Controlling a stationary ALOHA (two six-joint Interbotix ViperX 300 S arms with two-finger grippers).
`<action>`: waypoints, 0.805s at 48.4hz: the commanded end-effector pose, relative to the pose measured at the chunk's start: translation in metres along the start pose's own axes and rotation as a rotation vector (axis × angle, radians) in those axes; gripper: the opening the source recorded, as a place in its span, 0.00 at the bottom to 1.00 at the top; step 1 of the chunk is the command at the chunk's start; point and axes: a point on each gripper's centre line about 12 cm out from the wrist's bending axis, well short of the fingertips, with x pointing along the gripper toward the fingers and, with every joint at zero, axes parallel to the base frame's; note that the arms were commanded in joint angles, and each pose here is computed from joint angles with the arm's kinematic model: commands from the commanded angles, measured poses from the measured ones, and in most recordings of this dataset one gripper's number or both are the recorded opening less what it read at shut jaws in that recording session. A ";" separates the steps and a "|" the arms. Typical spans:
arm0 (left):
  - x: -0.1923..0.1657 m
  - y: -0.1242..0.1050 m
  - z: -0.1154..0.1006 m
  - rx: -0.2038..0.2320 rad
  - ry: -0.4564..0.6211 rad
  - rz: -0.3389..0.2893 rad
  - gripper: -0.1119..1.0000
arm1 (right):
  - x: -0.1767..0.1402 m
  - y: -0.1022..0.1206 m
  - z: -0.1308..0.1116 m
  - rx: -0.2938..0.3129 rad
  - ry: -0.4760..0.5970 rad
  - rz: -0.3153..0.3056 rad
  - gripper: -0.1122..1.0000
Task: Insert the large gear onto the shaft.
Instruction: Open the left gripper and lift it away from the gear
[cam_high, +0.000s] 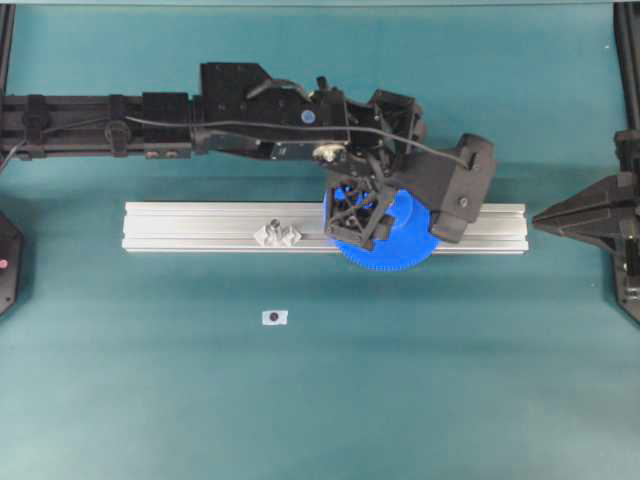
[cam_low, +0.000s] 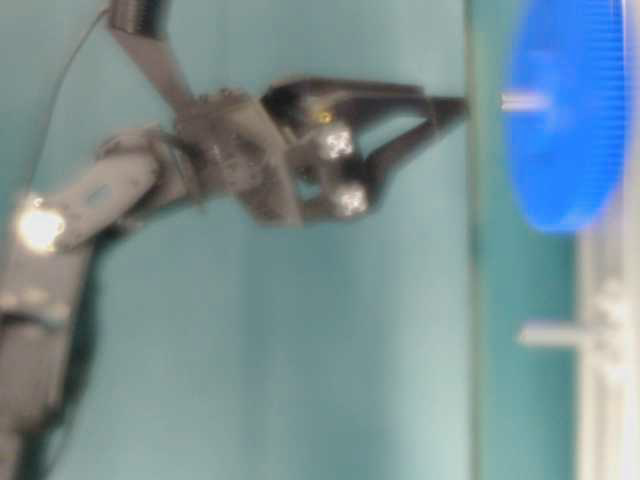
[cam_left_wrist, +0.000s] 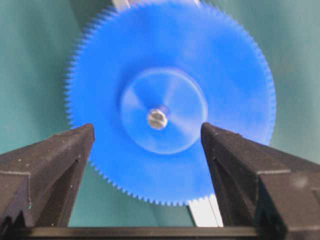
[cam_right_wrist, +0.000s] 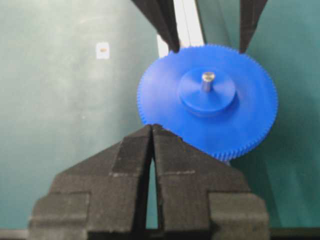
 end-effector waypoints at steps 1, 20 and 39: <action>-0.031 0.007 0.013 0.004 -0.055 0.034 0.86 | -0.001 0.000 0.008 0.011 -0.021 0.001 0.18; -0.038 0.006 0.010 -0.006 -0.052 0.032 0.85 | -0.001 0.000 0.009 0.010 -0.020 -0.001 0.18; -0.064 -0.004 -0.014 -0.087 -0.078 0.046 0.85 | -0.008 0.000 0.004 0.009 -0.002 0.000 0.18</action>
